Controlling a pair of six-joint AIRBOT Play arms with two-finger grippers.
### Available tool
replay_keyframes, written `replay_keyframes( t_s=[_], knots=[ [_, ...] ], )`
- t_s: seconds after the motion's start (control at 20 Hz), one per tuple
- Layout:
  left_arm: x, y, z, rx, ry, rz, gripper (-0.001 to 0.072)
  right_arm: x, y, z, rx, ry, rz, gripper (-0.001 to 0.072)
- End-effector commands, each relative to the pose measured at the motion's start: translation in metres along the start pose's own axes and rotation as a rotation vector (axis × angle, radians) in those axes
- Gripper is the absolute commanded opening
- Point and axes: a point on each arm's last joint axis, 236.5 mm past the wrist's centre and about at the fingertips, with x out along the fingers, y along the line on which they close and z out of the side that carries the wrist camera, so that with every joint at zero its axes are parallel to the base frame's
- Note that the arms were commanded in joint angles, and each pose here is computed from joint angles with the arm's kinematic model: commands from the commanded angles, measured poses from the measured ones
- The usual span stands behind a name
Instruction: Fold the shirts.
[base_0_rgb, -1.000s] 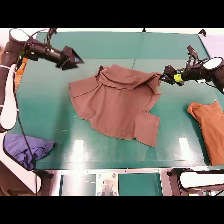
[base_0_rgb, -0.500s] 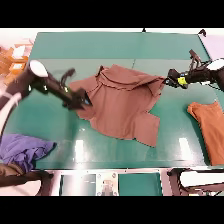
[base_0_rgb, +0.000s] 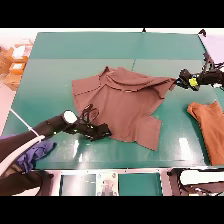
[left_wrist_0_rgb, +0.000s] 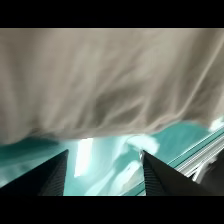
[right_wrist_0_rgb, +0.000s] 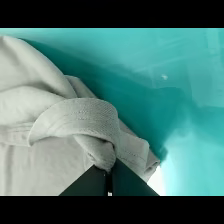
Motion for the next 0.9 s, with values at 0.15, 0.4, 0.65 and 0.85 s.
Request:
replay_keyframes(
  t_s=[0.15, 0.4, 0.65, 0.85],
  knots=[
    [0.001, 0.017, 0.061, -0.029, -0.223, 0.028, 0.0024, -0.004, -0.030, -0.016, -0.053, 0.071, -0.112, 0.0013],
    [-0.074, 0.065, 0.106, 0.021, -0.145, 0.105, 0.0024, -0.008, -0.058, -0.091, 0.055, 0.285, -0.207, 0.0012],
    [-0.180, 0.127, 0.138, 0.063, -0.117, 0.235, 0.0024, -0.019, -0.062, -0.183, 0.135, 0.409, -0.218, 0.0013],
    [-0.223, 0.141, 0.150, 0.124, -0.110, 0.263, 0.0024, -0.015, -0.065, -0.208, 0.079, 0.439, -0.211, 0.0014]
  ],
)
